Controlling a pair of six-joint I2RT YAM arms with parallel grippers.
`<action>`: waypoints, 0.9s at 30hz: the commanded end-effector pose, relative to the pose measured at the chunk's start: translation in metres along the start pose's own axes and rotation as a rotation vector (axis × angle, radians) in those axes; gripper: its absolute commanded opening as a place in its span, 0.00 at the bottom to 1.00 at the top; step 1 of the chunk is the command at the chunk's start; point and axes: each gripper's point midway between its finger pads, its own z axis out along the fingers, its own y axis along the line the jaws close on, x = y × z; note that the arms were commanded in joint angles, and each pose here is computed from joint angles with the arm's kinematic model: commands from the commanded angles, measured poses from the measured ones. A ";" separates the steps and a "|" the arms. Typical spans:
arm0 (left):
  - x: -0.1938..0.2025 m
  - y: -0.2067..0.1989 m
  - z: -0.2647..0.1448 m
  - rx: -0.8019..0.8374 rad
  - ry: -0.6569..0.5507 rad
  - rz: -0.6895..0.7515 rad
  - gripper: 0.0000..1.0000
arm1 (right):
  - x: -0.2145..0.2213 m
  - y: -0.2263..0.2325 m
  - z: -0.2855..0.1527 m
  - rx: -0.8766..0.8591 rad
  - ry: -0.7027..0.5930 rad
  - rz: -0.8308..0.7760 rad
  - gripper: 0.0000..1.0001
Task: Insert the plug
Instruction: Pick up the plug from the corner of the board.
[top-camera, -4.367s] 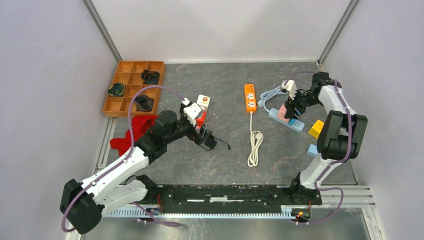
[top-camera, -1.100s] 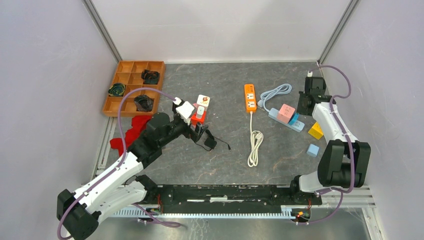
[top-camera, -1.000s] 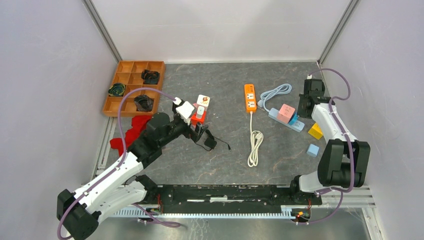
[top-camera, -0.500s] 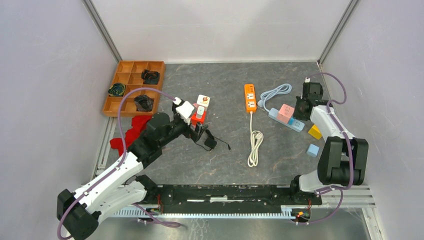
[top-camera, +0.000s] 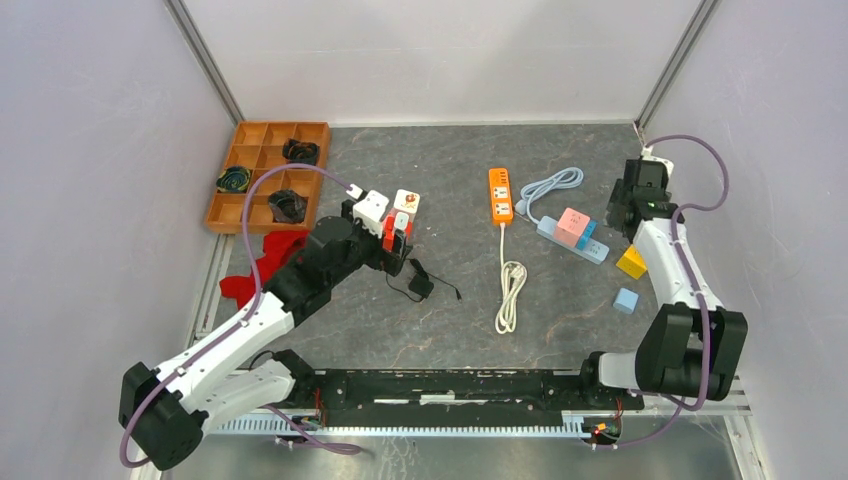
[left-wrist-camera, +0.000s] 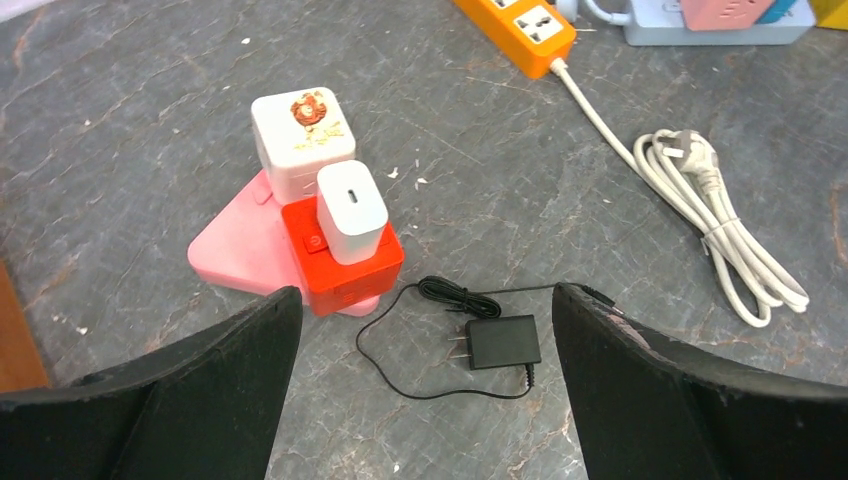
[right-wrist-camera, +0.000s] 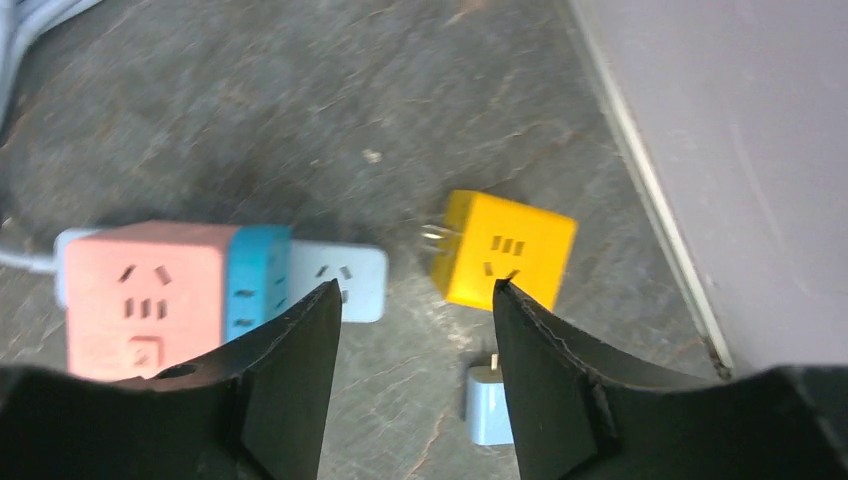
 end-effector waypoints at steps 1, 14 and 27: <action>-0.019 0.011 -0.005 -0.076 -0.031 -0.061 1.00 | -0.022 -0.037 -0.005 0.163 -0.088 0.125 0.70; -0.022 0.037 -0.014 -0.223 -0.058 -0.054 1.00 | 0.023 -0.061 0.044 0.255 0.100 0.178 0.98; -0.012 0.032 -0.005 -0.196 -0.021 -0.039 1.00 | 0.063 -0.053 0.079 0.157 0.201 0.182 0.96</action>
